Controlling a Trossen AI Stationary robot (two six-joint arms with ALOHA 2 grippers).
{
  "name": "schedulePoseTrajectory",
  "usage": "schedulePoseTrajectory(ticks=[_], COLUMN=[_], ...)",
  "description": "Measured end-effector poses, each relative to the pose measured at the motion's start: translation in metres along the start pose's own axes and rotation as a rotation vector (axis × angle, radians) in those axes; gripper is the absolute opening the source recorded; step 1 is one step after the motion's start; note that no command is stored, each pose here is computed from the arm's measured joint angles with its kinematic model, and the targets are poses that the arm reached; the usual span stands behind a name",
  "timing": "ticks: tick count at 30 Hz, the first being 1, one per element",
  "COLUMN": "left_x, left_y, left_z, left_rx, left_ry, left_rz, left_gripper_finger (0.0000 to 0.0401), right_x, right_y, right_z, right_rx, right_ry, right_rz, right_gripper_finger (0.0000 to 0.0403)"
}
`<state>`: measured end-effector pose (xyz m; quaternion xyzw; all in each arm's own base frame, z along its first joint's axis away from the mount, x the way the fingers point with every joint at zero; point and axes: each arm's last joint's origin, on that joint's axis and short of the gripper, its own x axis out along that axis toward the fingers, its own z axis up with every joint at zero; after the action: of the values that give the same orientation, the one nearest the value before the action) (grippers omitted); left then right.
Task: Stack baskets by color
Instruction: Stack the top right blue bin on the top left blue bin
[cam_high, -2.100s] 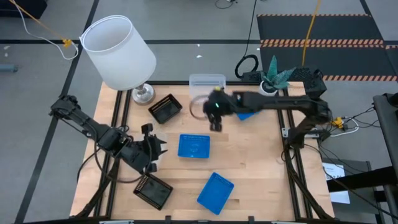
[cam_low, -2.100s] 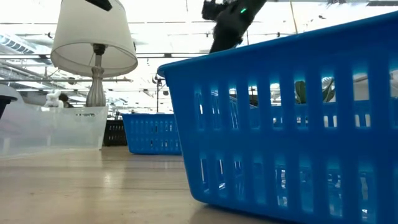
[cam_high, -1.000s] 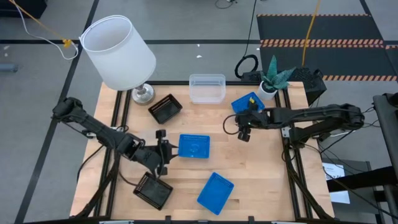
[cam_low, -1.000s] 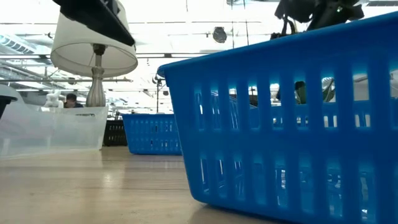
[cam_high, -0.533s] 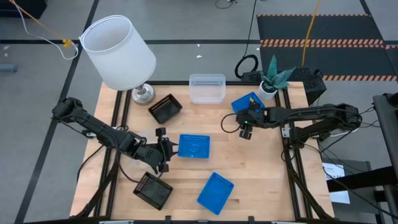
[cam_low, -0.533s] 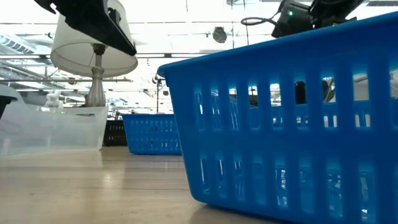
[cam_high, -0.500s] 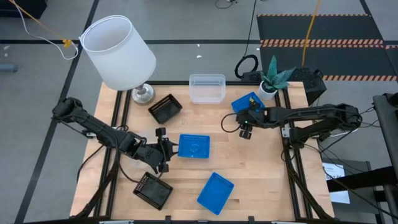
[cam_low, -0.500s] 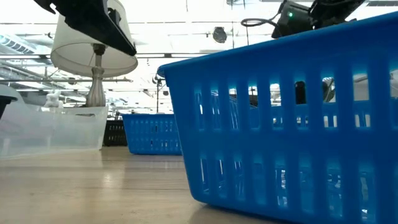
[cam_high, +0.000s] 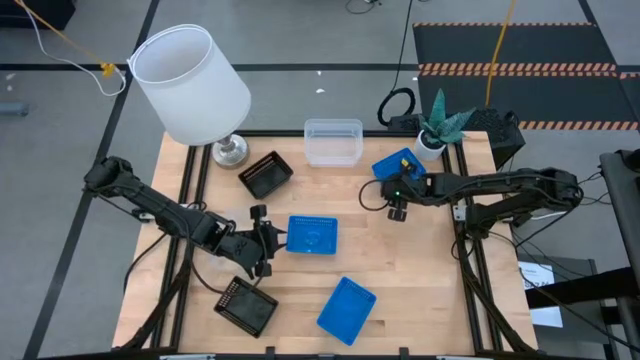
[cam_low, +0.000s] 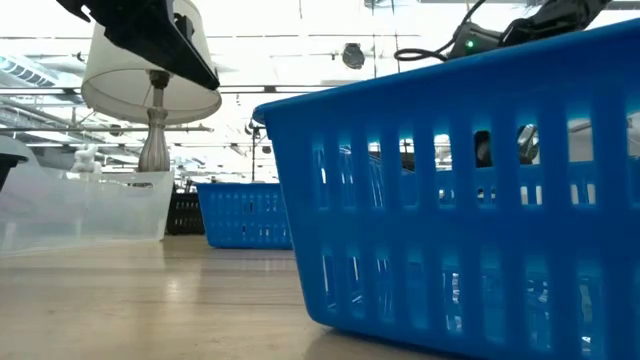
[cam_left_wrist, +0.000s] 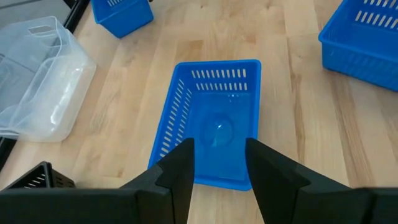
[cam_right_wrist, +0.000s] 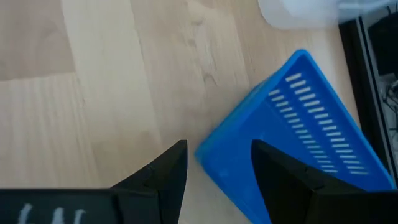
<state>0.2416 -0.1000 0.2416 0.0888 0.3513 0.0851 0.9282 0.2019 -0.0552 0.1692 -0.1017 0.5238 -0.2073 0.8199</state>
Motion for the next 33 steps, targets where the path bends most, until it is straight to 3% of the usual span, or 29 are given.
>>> schedulePoseTrajectory(ticks=[13, 24, 33], left_x=[0.0000, 0.0000, 0.0000], left_y=[0.0000, -0.0001, -0.0001], left_z=[0.0000, 0.0002, 0.0003], left_rx=[-0.006, -0.007, -0.007], left_ry=[0.000, -0.002, -0.003], left_rz=[0.000, -0.001, -0.001], left_gripper_finger=[0.0145, 0.0145, 0.0145], right_x=[0.0006, 0.0006, 0.0007], right_y=[0.0001, 0.0001, 0.0000], right_z=[-0.0066, -0.0062, -0.0048], right_rx=[-0.047, -0.090, -0.061], right_ry=[0.060, 0.056, 0.041], right_rz=[0.010, 0.011, 0.011], right_gripper_finger=[0.0168, 0.0091, 0.0066])
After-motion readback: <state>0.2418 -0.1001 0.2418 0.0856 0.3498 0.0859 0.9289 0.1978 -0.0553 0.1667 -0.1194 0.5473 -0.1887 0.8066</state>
